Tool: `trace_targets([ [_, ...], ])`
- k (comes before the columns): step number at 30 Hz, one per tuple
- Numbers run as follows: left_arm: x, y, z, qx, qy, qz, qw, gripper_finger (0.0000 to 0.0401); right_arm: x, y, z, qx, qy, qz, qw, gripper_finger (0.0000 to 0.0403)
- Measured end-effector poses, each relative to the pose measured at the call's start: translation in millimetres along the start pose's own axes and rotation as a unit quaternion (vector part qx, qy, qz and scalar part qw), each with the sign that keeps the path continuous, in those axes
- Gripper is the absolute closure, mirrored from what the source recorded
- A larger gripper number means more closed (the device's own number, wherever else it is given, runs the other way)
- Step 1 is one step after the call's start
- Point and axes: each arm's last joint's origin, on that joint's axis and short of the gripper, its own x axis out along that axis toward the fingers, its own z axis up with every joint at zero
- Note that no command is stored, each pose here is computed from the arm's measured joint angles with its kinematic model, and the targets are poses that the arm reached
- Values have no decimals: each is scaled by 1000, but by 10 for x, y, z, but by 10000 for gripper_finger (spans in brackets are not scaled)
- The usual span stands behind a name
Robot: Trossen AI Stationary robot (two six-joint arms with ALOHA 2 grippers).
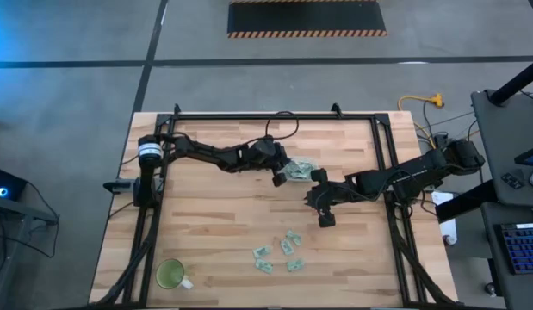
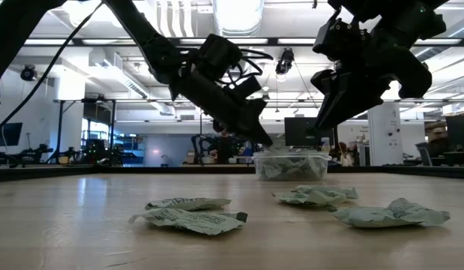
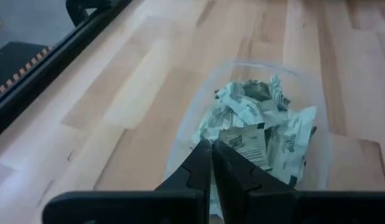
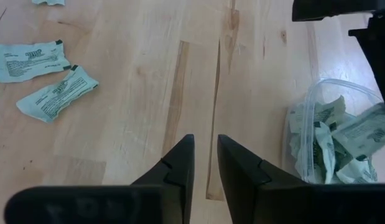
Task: Pick and place Stevia / Truvia into bins
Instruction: Put the stevia packet into the transparent bin
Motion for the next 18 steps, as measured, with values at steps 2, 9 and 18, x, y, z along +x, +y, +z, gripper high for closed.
trace_targets([
  [2,1,6,-4,0,5,-1,1000,401,0,0,0,0,0,0,1000,344],
  [9,4,62,-53,-4,36,0,999,401,0,0,2,2,-1,0,1000,340],
  [18,4,69,-51,-10,36,-5,999,399,0,0,6,2,-3,0,1000,343],
])
